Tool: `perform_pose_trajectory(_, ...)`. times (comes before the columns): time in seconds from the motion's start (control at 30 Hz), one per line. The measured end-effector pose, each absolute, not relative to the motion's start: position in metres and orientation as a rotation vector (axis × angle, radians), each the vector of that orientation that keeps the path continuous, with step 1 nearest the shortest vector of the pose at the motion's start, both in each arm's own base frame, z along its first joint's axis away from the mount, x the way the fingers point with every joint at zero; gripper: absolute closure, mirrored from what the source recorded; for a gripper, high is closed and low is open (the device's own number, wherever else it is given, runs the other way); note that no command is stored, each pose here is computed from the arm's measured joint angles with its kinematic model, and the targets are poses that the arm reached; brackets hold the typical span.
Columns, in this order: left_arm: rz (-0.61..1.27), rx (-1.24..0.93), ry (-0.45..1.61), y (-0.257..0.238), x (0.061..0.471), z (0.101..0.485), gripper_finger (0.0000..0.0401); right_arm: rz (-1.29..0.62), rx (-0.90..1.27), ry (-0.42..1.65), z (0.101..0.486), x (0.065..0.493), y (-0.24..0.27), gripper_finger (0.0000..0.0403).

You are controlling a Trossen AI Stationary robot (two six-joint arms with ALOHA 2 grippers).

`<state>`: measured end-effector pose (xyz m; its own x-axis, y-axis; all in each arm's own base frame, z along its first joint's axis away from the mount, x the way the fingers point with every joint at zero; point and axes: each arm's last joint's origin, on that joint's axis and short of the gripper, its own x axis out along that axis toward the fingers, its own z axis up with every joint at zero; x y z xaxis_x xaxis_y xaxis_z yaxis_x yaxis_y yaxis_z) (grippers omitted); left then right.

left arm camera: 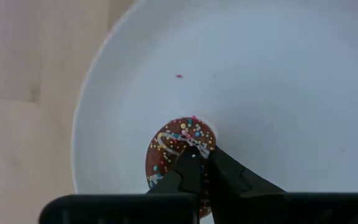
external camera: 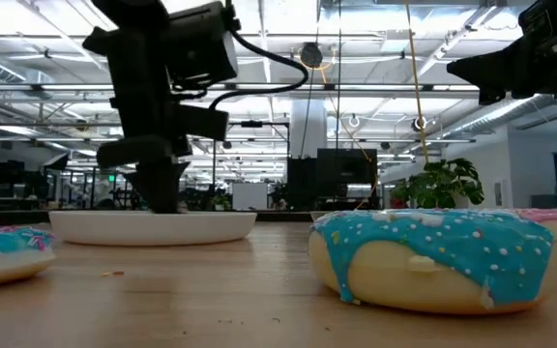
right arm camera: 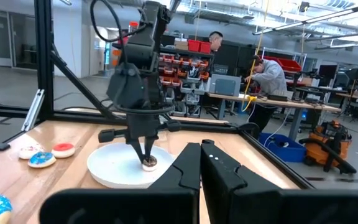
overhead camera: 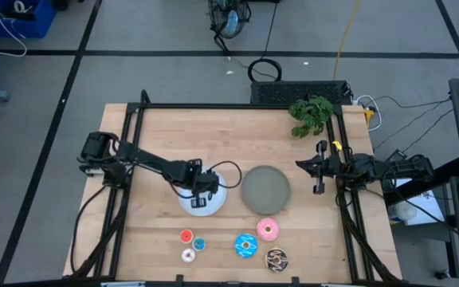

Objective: Pick & Place donuts
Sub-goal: Put the small brown donut on the white plate, then put the small pink donut on the white plate

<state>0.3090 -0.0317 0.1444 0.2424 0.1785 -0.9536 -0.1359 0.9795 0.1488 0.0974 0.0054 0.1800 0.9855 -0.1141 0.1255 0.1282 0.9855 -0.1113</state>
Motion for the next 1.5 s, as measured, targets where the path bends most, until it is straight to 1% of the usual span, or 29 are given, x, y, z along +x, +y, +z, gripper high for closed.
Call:
perform_pose_trajectory(0.07,0.223,0.026,1.298,-0.03,0.31,0.144,0.0385,-0.122,-0.12,-0.119,0.18,0.097,0.005,0.0403)
perform_pose_trajectory(0.13,0.229,-0.02,1.293,-0.029,0.311,0.144,0.0369,-0.122,-0.119,-0.119,0.18,0.097,0.005,0.0403)
perform_pose_trajectory(0.27,0.214,-0.104,1.291,-0.028,0.314,0.148,0.0312,-0.122,-0.119,-0.119,0.18,0.097,0.005,0.0403)
perform_pose_trajectory(0.4,0.226,-0.122,1.293,-0.028,0.314,0.148,0.0249,-0.122,-0.119,-0.119,0.18,0.097,0.005,0.0403)
perform_pose_trajectory(0.53,0.225,-0.115,1.293,-0.028,0.313,0.148,0.0199,-0.122,-0.119,-0.119,0.18,0.097,0.005,0.0403)
perform_pose_trajectory(0.6,0.202,-0.088,1.292,-0.03,0.312,0.151,0.0183,-0.122,-0.119,-0.119,0.18,0.097,0.005,0.0403)
perform_pose_trajectory(0.7,0.171,-0.041,1.274,-0.034,0.311,0.157,0.0171,-0.122,-0.119,-0.119,0.18,0.097,0.005,0.0403)
perform_pose_trajectory(0.9,0.193,0.018,1.209,-0.037,0.305,0.189,0.0169,-0.123,-0.122,-0.119,0.18,0.097,0.005,0.0403)
perform_pose_trajectory(1.0,0.211,-0.005,1.171,-0.04,0.303,0.209,0.0169,-0.123,-0.122,-0.12,0.18,0.097,0.005,0.0403)
perform_pose_trajectory(1.1,0.186,-0.03,1.121,-0.051,0.302,0.23,0.0173,-0.122,-0.123,-0.117,0.18,0.098,0.005,0.0403)
perform_pose_trajectory(1.17,0.164,-0.004,1.129,-0.064,0.3,0.24,0.019,-0.122,-0.124,-0.114,0.18,0.098,0.005,0.0403)
perform_pose_trajectory(1.23,0.13,0.015,1.134,-0.081,0.297,0.248,0.0217,-0.122,-0.124,-0.112,0.179,0.098,0.005,0.0403)
perform_pose_trajectory(1.37,0.07,-0.009,1.066,-0.116,0.295,0.259,0.027,-0.122,-0.122,-0.112,0.179,0.098,0.005,0.0403)
perform_pose_trajectory(1.5,0.051,0.007,1.052,-0.15,0.288,0.255,0.0295,-0.122,-0.121,-0.111,0.179,0.098,0.005,0.0403)
